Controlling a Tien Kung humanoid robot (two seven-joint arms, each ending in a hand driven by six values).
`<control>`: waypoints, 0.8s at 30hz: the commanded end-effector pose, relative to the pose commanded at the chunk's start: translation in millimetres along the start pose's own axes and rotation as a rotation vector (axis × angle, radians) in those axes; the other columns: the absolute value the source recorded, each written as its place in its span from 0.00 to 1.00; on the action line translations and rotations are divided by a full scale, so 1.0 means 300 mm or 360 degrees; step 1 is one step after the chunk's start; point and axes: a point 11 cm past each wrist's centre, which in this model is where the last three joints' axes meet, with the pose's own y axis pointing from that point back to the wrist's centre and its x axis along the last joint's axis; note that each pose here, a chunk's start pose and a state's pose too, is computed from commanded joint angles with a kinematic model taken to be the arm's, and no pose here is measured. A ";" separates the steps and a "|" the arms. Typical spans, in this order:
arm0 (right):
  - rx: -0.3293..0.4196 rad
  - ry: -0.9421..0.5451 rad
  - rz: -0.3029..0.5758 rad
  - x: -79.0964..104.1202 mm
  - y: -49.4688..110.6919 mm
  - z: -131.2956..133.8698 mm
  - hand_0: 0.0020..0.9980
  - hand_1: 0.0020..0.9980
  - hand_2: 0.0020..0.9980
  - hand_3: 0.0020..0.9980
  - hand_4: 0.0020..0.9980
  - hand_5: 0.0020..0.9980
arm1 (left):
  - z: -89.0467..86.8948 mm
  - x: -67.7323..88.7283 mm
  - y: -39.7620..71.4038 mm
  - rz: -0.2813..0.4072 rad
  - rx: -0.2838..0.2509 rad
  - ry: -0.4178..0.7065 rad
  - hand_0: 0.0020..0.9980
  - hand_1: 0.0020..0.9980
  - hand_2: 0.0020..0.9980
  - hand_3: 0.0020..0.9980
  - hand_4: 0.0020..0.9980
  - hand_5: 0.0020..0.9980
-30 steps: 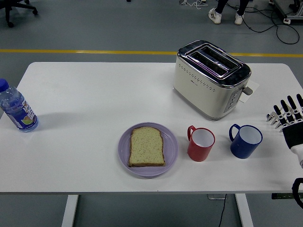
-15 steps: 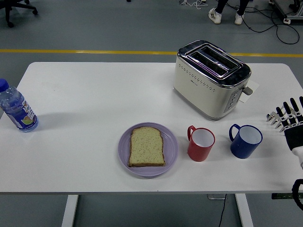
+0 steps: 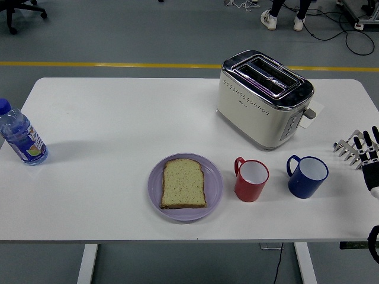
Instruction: Pick up the cup,pour liquid into bread,place the cup on the desk
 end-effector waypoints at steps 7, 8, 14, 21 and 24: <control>0.0004 -0.0003 -0.0004 0.002 0.005 0.005 0.68 0.59 0.64 0.62 0.59 0.35 | -0.006 -0.003 0.000 -0.0002 0.0004 -0.0009 0.64 0.65 0.66 0.55 0.32 0.84; 0.0006 -0.0002 -0.0005 0.001 0.005 0.004 0.68 0.59 0.64 0.62 0.59 0.34 | -0.006 -0.003 0.000 -0.0002 0.0004 -0.0009 0.64 0.65 0.66 0.55 0.32 0.84; 0.0022 -0.0037 -0.0019 -0.005 0.006 0.000 0.66 0.59 0.65 0.62 0.59 0.33 | -0.002 -0.001 0.000 0.0000 -0.0001 0.0004 0.64 0.65 0.66 0.55 0.32 0.84; 0.0069 -0.0110 -0.0046 -0.023 0.004 -0.015 0.65 0.59 0.65 0.62 0.59 0.32 | 0.014 0.006 0.000 0.0006 -0.0017 0.0009 0.64 0.65 0.66 0.55 0.32 0.84; 0.0085 -0.0113 -0.0057 -0.030 0.001 -0.027 0.65 0.59 0.65 0.62 0.59 0.32 | 0.021 0.008 0.001 0.0007 -0.0024 0.0017 0.64 0.65 0.66 0.55 0.32 0.84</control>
